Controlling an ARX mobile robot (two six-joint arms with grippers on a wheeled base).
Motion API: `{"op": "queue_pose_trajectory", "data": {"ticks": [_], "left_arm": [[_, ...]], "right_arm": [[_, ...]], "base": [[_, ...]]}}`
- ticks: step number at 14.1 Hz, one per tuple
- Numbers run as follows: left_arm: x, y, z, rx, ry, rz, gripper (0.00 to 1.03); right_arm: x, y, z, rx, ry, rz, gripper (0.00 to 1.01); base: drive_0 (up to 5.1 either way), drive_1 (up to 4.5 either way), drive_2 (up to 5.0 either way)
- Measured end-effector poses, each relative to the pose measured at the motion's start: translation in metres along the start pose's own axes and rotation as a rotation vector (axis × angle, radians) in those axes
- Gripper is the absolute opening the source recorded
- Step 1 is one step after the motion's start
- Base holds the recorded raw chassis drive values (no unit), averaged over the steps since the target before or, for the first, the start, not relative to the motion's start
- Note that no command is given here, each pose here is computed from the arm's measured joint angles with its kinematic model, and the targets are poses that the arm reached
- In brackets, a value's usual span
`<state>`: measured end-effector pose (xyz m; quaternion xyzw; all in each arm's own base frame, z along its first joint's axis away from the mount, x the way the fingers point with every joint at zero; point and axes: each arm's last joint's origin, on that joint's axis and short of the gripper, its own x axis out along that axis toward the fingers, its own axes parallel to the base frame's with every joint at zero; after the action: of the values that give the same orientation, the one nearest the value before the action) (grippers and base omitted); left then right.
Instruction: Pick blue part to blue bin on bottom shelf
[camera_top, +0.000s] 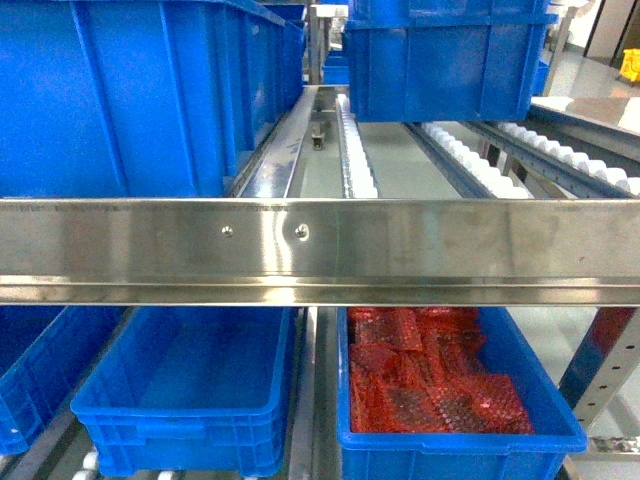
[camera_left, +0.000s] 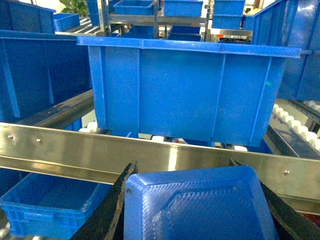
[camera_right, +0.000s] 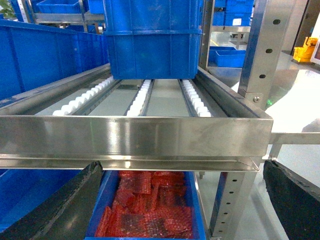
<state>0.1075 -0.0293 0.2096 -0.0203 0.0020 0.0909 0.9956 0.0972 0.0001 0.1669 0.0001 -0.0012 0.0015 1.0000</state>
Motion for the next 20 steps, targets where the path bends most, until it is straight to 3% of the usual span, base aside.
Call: {"op": "queue_pose_trajectory", "data": {"ticks": [20], "left_arm": [[0.0000,0.0000,0.0000,0.000,0.000,0.000,0.43]], "right_arm": [[0.0000,-0.0001,0.0000,0.002,0.000,-0.003,0.98]], "base": [[0.0,0.00,0.0]]}}
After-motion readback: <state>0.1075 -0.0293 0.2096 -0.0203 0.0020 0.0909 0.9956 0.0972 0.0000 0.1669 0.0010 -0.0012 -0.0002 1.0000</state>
